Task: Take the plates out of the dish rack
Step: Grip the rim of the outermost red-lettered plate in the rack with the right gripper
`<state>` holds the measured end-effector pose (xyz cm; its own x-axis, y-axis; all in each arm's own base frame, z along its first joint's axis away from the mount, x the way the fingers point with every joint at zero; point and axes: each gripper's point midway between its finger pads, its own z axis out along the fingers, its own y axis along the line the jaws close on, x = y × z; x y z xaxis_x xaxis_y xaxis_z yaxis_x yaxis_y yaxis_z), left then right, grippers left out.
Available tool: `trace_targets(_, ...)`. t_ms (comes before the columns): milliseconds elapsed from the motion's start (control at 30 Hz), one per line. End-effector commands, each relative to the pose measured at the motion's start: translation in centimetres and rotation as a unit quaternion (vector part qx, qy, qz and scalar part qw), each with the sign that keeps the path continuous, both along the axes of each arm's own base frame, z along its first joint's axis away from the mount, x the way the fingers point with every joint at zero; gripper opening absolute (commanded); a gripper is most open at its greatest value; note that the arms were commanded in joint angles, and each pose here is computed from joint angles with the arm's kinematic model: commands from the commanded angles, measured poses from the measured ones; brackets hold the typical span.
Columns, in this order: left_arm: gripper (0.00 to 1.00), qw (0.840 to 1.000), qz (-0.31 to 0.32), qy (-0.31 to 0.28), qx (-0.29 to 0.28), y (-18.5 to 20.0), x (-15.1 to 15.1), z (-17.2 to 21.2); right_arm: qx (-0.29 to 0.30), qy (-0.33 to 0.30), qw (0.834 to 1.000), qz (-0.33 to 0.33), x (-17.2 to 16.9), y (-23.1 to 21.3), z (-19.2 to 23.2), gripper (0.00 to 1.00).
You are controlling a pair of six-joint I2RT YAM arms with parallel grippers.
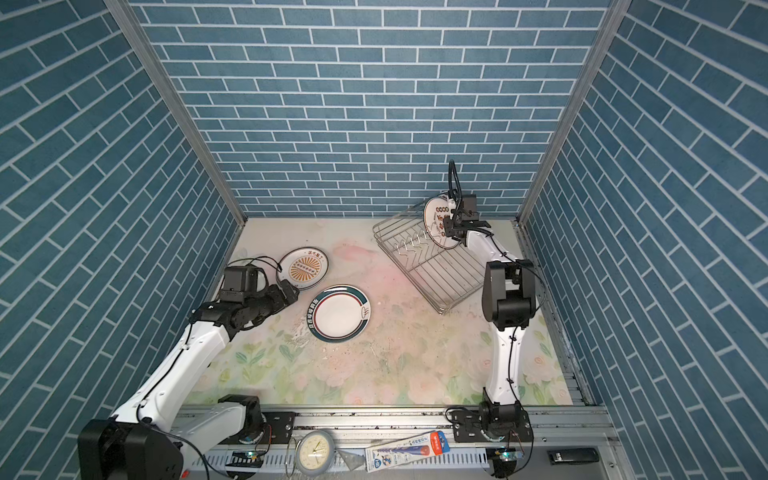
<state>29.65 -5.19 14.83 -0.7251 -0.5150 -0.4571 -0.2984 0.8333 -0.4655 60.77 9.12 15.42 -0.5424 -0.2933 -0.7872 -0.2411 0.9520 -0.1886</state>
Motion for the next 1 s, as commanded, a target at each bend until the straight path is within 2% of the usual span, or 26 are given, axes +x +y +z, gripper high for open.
trace_targets(0,0.99,1.000,-0.001,0.004,-0.004,0.0,-0.2,-0.4,-0.010,-0.009,1.000,0.014,0.1,0.0,-0.3,0.40)
trace_targets(300,0.99,1.000,-0.001,-0.002,0.003,0.2,-0.3,-0.3,-0.012,-0.005,1.000,0.018,0.0,0.1,-0.9,0.33)
trace_targets(967,0.99,1.000,-0.011,0.026,0.010,0.1,0.2,-2.0,-0.009,-0.007,1.000,0.016,-0.4,0.0,-1.1,0.21)
